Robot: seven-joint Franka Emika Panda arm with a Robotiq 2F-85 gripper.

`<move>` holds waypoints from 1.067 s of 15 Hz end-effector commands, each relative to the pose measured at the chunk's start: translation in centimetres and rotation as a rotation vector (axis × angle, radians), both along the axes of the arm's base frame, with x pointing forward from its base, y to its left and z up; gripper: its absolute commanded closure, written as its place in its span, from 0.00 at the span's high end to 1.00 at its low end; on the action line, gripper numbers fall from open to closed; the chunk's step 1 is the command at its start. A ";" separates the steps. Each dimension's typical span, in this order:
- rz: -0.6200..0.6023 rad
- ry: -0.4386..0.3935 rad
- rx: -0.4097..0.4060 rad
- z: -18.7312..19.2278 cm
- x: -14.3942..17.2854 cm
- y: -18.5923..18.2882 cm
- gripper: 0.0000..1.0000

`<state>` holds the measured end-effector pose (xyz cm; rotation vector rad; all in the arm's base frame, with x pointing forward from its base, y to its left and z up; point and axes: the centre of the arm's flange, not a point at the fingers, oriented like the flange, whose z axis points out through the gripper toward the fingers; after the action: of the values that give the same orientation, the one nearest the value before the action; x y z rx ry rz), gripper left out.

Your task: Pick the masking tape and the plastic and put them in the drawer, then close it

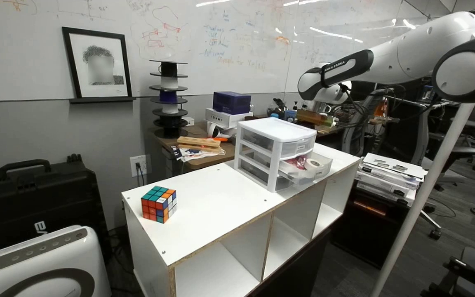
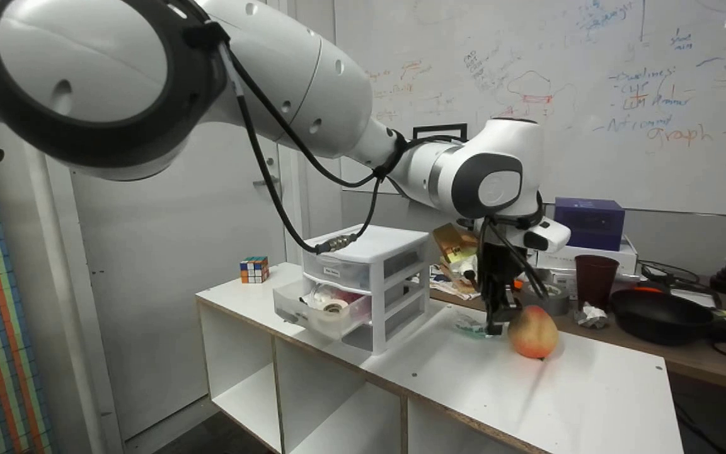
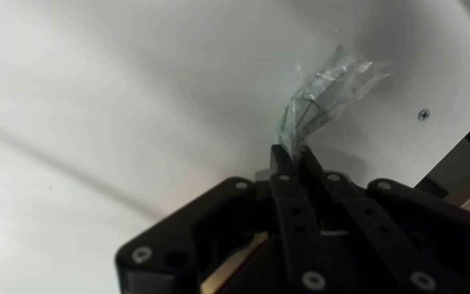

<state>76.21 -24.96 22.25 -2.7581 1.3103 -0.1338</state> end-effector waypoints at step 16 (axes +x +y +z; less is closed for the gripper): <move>0.382 0.007 -0.051 12.4 -9.4 6.6 0.10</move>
<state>72.32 -21.91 32.20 -2.9418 0.9129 -0.1272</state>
